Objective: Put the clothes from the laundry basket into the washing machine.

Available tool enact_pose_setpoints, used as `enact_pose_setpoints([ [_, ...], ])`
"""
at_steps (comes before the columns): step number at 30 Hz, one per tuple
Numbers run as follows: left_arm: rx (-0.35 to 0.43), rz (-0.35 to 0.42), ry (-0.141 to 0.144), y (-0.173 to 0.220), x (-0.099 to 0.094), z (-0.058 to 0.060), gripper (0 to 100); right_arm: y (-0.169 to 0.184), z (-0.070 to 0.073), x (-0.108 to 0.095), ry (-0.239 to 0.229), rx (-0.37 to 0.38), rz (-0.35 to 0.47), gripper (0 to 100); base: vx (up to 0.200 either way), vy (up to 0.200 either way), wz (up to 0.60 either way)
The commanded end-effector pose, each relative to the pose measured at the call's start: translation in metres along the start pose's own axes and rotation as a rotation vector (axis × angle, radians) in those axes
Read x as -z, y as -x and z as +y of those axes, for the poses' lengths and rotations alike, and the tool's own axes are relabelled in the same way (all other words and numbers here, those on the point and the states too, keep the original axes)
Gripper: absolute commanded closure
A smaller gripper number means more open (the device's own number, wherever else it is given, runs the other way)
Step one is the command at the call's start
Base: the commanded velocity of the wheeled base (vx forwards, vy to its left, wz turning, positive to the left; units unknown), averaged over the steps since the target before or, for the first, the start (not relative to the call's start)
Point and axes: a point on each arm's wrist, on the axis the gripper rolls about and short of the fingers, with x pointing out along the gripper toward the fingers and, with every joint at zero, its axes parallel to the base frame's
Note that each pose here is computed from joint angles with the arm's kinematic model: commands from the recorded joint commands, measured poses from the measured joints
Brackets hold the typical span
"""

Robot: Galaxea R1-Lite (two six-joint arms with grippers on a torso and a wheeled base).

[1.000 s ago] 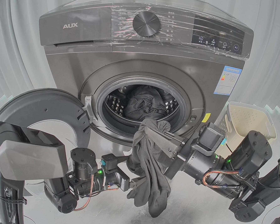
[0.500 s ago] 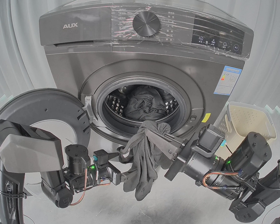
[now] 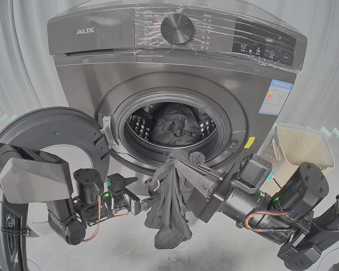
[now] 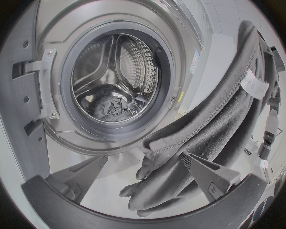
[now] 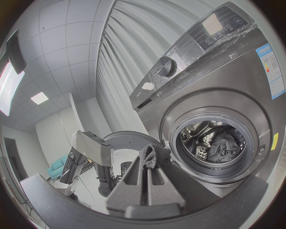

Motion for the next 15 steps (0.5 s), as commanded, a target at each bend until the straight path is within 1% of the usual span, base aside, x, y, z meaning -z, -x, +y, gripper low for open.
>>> enact_pose_setpoints([
  [1,-0.018,-0.016,0.0,-0.004,-0.001,0.008,0,0.0,0.002,0.0,-0.001,-0.005,0.001,100,0.0,0.0,0.0],
  [4,-0.029,-0.016,0.002,-0.011,0.005,0.015,0,0.0,0.005,0.001,-0.003,-0.013,0.003,100,0.0,0.0,0.0],
  [7,-0.027,0.003,0.004,-0.017,0.015,0.017,0,-0.001,0.007,0.001,-0.002,-0.02,0.001,100,0.0,0.0,0.0],
  [10,-0.017,0.004,-0.003,-0.029,0.024,0.02,0,-0.001,0.01,0.002,-0.005,-0.029,0.003,100,0.0,0.0,0.0],
  [15,-0.009,-0.014,-0.007,-0.034,0.022,0.021,0,-0.001,0.011,0.002,-0.004,-0.031,0.005,100,0.0,0.0,0.0],
])
